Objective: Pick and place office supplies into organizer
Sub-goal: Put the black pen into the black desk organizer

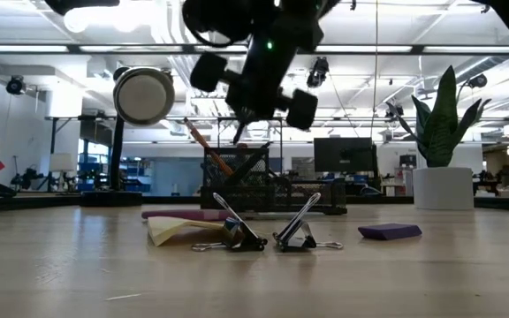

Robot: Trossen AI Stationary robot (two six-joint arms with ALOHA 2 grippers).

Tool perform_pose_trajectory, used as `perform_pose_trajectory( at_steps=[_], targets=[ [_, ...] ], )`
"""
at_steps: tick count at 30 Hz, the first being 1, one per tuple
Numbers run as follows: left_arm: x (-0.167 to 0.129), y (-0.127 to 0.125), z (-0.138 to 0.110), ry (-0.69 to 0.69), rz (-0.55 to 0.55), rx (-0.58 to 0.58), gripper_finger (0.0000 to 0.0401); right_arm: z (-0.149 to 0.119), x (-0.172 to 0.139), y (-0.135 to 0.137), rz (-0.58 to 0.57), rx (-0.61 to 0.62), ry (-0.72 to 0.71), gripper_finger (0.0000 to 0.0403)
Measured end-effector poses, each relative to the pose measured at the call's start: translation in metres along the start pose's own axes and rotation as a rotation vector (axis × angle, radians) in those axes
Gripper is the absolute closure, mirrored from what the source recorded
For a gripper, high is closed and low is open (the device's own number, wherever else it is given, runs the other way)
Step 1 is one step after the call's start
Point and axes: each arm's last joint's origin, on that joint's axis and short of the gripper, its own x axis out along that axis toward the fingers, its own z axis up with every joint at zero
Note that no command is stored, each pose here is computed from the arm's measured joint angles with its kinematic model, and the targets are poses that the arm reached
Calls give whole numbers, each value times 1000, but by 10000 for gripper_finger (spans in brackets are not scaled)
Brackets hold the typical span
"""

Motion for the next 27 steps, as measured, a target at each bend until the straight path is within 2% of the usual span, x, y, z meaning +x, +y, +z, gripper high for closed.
perform_pose_trajectory(
  at_steps=[5,12,18,23,27],
  targets=[
    [3,-2,-6,15,2,79,221,-13,5,-10,12,-1,8,381],
    [10,-7,-21,56,4,117,221,-22,8,-19,14,-51,11,381],
    [10,-7,-21,54,16,116,221,-28,10,-26,16,-70,34,380],
    [15,-11,-22,73,37,134,221,-31,10,-20,78,-73,110,378],
    [20,-15,-23,92,50,149,221,-31,5,-13,131,-130,136,368]
  ],
)
